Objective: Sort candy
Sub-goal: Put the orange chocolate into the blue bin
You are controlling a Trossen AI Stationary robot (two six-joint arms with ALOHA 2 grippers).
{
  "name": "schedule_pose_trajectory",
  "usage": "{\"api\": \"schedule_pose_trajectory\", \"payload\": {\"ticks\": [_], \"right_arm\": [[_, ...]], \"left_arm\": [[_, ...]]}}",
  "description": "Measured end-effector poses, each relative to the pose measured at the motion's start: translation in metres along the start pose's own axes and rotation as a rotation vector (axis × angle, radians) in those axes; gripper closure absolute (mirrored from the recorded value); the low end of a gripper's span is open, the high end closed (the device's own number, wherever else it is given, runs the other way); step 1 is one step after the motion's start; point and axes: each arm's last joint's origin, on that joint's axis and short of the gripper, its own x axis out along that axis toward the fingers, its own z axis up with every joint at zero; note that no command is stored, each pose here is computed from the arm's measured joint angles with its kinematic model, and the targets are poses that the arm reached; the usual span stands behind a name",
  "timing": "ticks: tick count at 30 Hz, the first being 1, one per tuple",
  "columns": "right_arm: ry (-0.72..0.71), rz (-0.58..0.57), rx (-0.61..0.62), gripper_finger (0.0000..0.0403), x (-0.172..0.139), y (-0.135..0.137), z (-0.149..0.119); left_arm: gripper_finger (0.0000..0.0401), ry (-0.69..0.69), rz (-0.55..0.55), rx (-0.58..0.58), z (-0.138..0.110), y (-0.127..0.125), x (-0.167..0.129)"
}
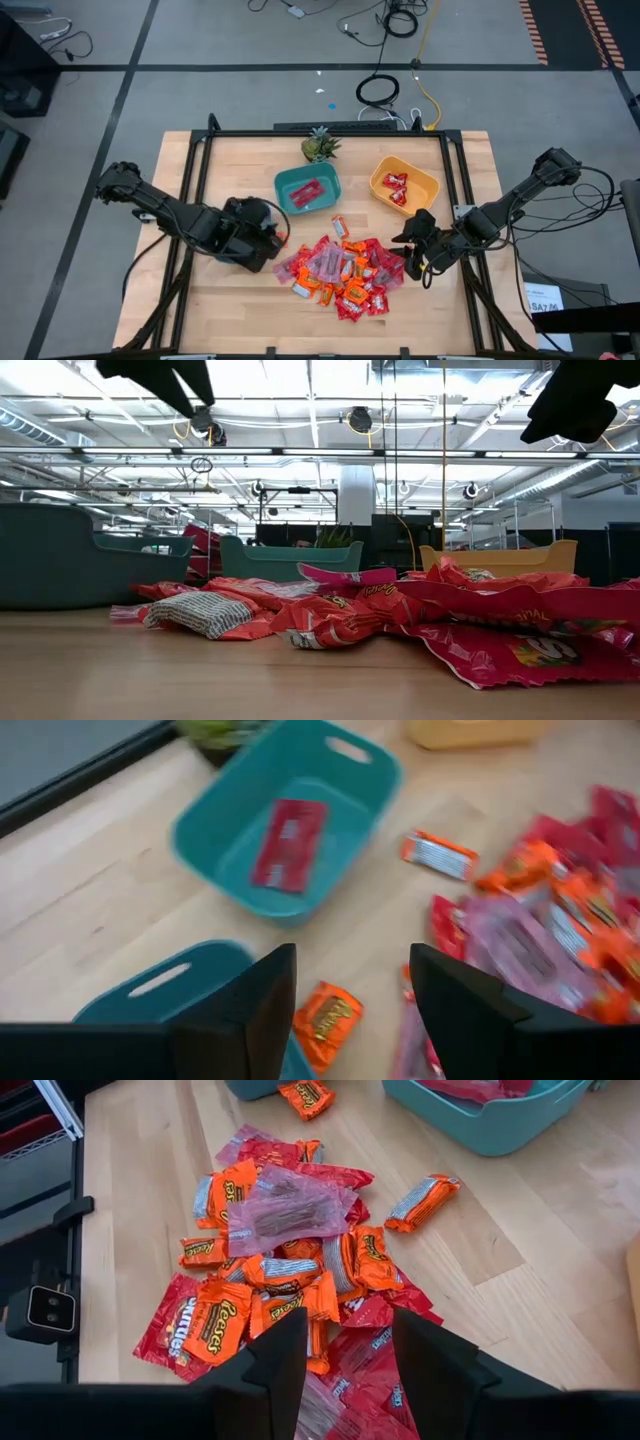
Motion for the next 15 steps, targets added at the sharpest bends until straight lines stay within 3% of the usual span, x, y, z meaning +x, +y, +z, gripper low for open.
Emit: {"api": "schedule_pose_trajectory", "payload": {"ticks": [4,7,10,15], "right_arm": [[-0.002,-0.001,-0.003,0.0261,0.0,0.0,0.0],[-0.002,-0.002,-0.003,0.0261,0.0,0.0,0.0],[-0.002,-0.001,-0.004,0.0261,0.0,0.0,0.0],[-0.003,0.0,-0.003,0.0261,0.0,0.0,0.0]], "left_arm": [[0.0195,0.062,-0.11,0.139,0.006,-0.008,0.005],[0.0195,0.139,-0.181,0.154,0.013,-0.012,0.015],[0.0195,0.225,-0.198,0.189,0.017,-0.014,0.031],[0.0196,0.331,-0.209,0.362,0.014,-0.021,0.061]]}}
